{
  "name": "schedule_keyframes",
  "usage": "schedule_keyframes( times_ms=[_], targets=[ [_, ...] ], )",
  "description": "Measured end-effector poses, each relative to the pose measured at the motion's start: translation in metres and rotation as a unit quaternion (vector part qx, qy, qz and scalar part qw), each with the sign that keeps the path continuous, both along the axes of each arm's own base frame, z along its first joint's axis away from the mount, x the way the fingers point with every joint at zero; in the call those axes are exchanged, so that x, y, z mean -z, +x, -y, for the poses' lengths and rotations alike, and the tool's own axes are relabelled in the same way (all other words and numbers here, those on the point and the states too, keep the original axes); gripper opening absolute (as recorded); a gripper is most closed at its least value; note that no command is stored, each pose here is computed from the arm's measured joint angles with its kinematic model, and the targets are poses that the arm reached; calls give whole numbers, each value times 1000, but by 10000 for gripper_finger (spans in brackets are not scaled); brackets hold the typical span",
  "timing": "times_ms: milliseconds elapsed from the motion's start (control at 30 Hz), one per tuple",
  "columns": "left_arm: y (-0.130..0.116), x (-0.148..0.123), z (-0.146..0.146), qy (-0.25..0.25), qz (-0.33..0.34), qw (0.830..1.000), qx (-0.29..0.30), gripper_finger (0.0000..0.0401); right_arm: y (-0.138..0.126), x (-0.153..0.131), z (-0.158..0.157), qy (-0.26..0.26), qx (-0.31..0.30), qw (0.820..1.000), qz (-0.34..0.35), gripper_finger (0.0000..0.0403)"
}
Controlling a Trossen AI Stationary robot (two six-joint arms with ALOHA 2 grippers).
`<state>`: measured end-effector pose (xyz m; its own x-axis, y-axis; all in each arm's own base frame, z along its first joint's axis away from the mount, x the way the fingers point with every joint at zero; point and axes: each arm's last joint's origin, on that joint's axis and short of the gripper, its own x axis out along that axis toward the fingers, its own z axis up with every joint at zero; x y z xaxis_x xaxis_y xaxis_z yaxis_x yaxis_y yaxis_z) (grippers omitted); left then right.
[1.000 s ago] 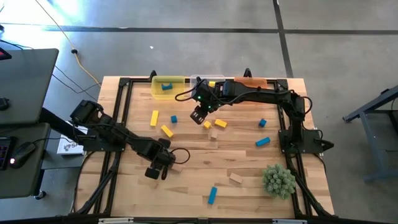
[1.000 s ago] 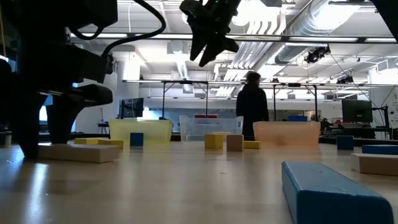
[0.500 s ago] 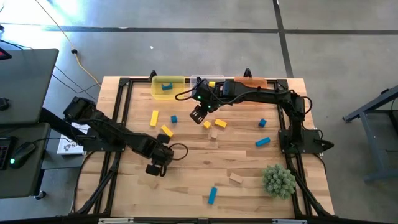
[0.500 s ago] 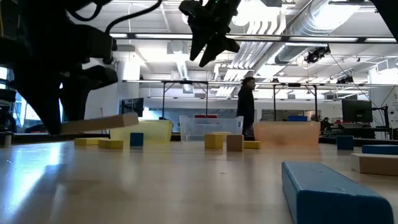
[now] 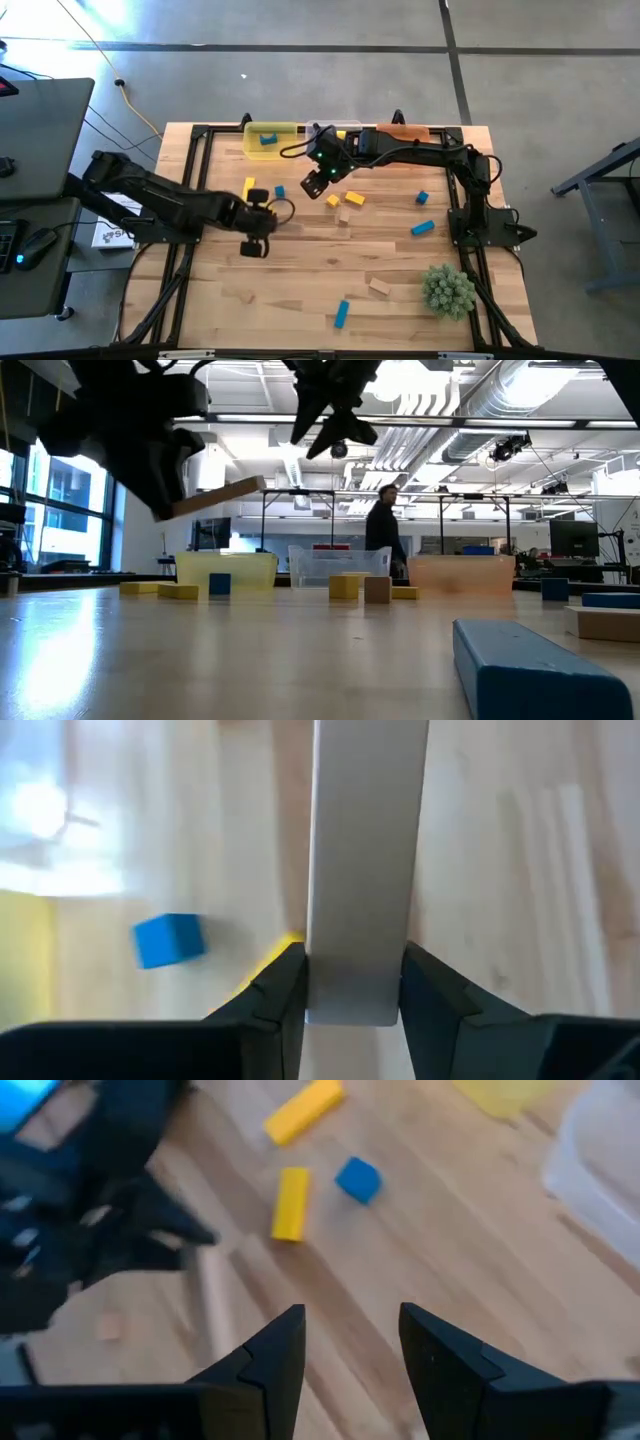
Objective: Sort & place blocks by color
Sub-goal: Put the brown block into the orange bin
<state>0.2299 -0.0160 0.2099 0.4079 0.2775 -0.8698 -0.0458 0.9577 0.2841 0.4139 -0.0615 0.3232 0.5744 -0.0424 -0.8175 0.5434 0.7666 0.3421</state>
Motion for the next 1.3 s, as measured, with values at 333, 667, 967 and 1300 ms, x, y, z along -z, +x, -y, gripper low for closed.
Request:
schedule_keyframes(
  times_ms=[333, 667, 967, 1300],
  targets=[
    [-2, -14, -35, 56, 37, 996, -52, 100, 7, -6, 2, 15, -45, 997, 53, 151],
    [7, -21, -53, 74, 99, 988, -87, 100, 4, -7, 27, 5, 1, 998, 61, 151],
    [8, -25, -71, 103, 110, 984, -100, 100, 0, -7, 46, 14, 4, 998, 66, 166],
    [10, -31, -88, 128, 139, 975, -115, 100, -5, -8, 63, 42, 13, 996, 73, 202]
  ],
)
